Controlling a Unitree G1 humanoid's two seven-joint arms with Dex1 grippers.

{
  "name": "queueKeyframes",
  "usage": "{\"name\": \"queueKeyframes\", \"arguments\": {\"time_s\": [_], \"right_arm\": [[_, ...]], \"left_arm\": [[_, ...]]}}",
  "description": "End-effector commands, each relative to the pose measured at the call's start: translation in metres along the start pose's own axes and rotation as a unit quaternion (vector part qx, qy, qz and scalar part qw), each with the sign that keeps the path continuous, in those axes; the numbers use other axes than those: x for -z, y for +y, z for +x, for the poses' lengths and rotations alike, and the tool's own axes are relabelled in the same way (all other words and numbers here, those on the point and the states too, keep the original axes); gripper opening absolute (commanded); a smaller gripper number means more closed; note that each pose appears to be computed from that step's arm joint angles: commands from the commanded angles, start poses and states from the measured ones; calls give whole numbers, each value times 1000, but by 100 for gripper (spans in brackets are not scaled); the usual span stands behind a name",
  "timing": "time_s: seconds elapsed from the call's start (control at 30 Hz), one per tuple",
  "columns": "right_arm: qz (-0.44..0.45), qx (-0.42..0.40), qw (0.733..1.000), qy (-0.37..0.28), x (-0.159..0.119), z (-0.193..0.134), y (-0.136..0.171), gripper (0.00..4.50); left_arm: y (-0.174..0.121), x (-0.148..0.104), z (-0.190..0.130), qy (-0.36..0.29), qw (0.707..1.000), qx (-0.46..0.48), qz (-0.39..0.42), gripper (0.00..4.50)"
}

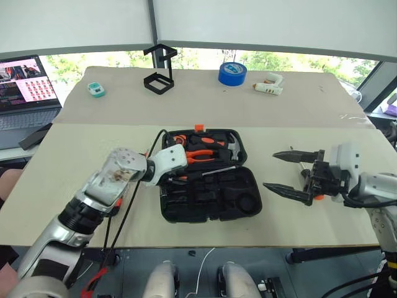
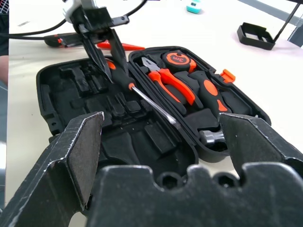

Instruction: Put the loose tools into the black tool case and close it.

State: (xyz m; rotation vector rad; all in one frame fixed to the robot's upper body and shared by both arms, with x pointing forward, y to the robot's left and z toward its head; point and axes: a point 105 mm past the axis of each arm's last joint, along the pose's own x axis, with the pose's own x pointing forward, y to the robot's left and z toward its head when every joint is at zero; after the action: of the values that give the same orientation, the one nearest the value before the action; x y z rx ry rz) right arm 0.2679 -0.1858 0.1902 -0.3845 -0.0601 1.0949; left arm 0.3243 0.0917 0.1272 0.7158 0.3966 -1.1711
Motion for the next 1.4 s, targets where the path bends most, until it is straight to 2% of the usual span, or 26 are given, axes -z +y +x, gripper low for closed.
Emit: {"name": "queueKeyframes", "arguments": {"time_s": [0.03, 0.3, 0.37, 0.43, 0.47, 0.6, 0.63, 0.7, 0.77, 0.87, 0.97, 1.0, 1.13, 1.4], "right_arm": [[-8, 2, 1000, -6, -8, 1, 2, 450], [10, 4, 1000, 10, -1, -2, 8, 450], [16, 2, 1000, 9, 0, -2, 10, 450], [26, -4, 1000, 8, 1, -2, 14, 450], [29, -6, 1000, 8, 1, -2, 15, 450], [52, -8, 999, 8, 4, -5, 19, 450], [58, -8, 998, 9, 5, -5, 20, 450], [62, -6, 998, 11, 6, -7, 20, 450], [66, -1, 998, 13, 9, -10, 19, 450], [72, 8, 997, 12, 14, -11, 20, 450], [75, 15, 997, 12, 16, -13, 20, 450], [76, 17, 997, 12, 16, -13, 20, 450], [79, 20, 997, 13, 18, -15, 21, 450], [92, 24, 995, 15, 21, -17, 26, 450]], "left_arm": [[7, -3, 1, 26, 999, -17, 34, 85], [16, -3, 9, 44, 996, -29, 70, 85], [13, -7, 9, 31, 997, -14, 63, 85], [10, -18, 8, -3, 998, -9, 63, 188], [9, -24, 7, -19, 998, -9, 63, 209], [9, -52, -1, -102, 994, -18, 25, 354], [8, -55, -2, -110, 993, -18, 23, 378], [9, -56, -5, -122, 992, -23, 16, 378], [11, -46, -5, -119, 992, -35, 4, 378], [15, -31, 2, -137, 988, -56, -41, 306], [10, -22, 12, -136, 987, -48, -70, 199], [8, -20, 14, -132, 987, -42, -77, 151], [1, -8, 24, -107, 990, -39, -79, 4], [-15, 8, 46, -71, 993, -14, -96, 4]]}}
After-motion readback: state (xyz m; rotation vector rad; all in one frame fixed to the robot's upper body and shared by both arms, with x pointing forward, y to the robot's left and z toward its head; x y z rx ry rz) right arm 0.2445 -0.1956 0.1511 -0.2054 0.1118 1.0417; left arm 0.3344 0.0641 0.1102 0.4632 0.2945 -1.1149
